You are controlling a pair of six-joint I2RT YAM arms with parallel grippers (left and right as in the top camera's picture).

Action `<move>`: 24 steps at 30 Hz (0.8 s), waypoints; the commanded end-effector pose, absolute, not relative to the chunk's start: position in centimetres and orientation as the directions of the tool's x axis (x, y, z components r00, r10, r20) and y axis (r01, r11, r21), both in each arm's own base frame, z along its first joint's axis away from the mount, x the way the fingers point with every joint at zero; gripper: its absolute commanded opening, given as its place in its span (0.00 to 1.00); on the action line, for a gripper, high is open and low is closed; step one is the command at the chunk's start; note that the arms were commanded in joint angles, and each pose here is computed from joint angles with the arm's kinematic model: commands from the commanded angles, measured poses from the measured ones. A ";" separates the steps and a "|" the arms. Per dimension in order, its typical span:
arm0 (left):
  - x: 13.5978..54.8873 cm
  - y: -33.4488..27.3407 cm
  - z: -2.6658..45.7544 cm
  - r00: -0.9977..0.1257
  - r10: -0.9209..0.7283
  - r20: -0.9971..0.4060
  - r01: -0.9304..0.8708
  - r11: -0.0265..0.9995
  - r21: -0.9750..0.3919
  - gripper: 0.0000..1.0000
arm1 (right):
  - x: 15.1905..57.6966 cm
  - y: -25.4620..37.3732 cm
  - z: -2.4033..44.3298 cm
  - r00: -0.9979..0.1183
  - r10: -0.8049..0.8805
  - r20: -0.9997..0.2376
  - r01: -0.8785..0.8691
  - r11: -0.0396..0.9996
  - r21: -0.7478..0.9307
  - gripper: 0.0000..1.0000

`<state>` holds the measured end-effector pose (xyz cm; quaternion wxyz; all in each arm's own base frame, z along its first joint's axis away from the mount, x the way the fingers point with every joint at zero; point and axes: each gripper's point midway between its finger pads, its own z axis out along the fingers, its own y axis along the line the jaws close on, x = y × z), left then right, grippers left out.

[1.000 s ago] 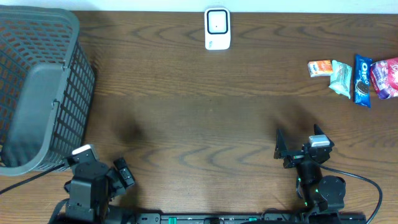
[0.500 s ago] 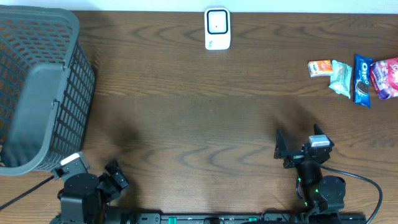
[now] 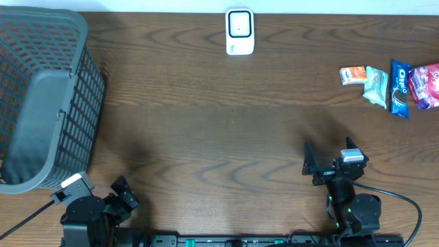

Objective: Scan the item barcode

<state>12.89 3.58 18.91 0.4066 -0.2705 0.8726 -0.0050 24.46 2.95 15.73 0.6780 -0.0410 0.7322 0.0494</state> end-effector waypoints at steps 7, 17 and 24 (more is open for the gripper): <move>16.5 1.1 22.4 -0.432 -0.402 -0.807 -0.256 0.913 -0.318 0.98 | 24.5 2.6 15.6 -0.078 0.022 -0.997 -0.109 0.994 0.030 0.99; 19.8 -0.7 22.9 -0.248 -0.355 -0.901 -0.050 0.934 -0.354 0.98 | 24.5 2.6 15.6 -0.078 0.022 -0.997 -0.109 0.994 0.030 0.99; 21.0 -1.6 24.5 -0.075 -0.305 -0.949 0.087 0.946 -0.311 0.98 | 24.5 2.6 15.6 -0.078 0.022 -0.997 -0.109 0.994 0.030 0.99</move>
